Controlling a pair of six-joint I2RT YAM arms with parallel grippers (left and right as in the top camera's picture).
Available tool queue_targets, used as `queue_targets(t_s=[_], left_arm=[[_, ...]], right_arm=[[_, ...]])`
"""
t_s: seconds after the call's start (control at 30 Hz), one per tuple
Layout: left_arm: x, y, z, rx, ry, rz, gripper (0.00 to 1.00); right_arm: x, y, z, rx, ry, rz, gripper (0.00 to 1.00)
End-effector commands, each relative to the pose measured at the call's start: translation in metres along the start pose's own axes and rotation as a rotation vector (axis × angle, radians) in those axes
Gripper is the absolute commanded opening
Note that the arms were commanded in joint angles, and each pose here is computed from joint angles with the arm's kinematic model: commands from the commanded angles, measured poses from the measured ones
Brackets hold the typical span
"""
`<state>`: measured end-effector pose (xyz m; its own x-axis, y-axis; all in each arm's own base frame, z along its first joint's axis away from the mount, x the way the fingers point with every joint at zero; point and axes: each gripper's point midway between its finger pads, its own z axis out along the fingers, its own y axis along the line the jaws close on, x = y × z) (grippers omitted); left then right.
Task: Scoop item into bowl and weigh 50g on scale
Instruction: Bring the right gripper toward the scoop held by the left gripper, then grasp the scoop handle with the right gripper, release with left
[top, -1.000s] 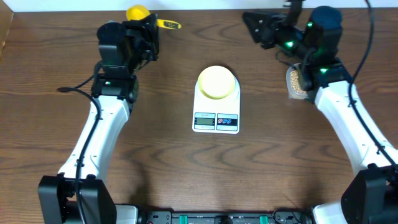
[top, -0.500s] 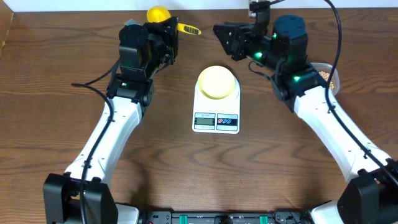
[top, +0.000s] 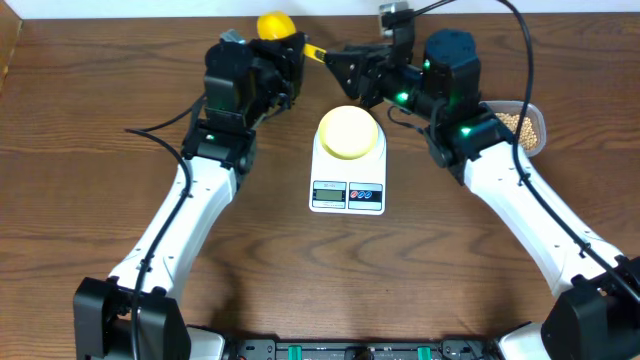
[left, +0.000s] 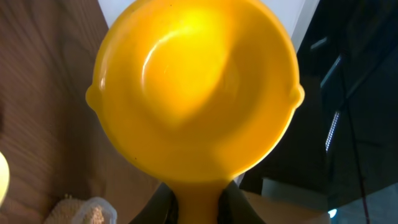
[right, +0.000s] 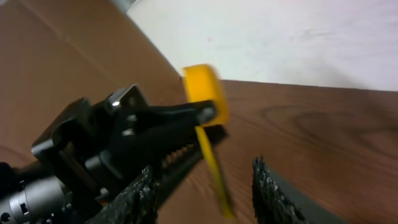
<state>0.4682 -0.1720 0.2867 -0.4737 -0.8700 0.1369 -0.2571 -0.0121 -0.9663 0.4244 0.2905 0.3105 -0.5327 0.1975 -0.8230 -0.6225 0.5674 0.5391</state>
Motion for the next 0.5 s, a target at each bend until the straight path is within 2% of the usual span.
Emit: queue_targets(t_s=[0.0, 0.23, 0.3, 0.43, 0.47], left_arm=[[0.015, -0.011, -0.001, 0.021, 0.039, -0.037, 0.07], [0.031, -0.013, -0.001, 0.023, 0.108, -0.102, 0.07], [0.034, -0.015, -0.002, 0.033, 0.128, -0.098, 0.07], [0.036, -0.017, -0.002, 0.037, 0.138, -0.097, 0.07], [0.036, -0.017, -0.002, 0.038, 0.139, -0.097, 0.08]], right_arm=[[0.002, 0.011, 0.006, -0.009, 0.000, -0.112, 0.49], [0.003, 0.009, 0.010, 0.040, -0.012, -0.202, 0.48], [0.001, 0.005, 0.010, 0.064, -0.021, -0.212, 0.43], [-0.003, -0.003, 0.009, 0.111, -0.040, -0.215, 0.27], [-0.003, -0.004, 0.009, 0.115, -0.040, -0.215, 0.20]])
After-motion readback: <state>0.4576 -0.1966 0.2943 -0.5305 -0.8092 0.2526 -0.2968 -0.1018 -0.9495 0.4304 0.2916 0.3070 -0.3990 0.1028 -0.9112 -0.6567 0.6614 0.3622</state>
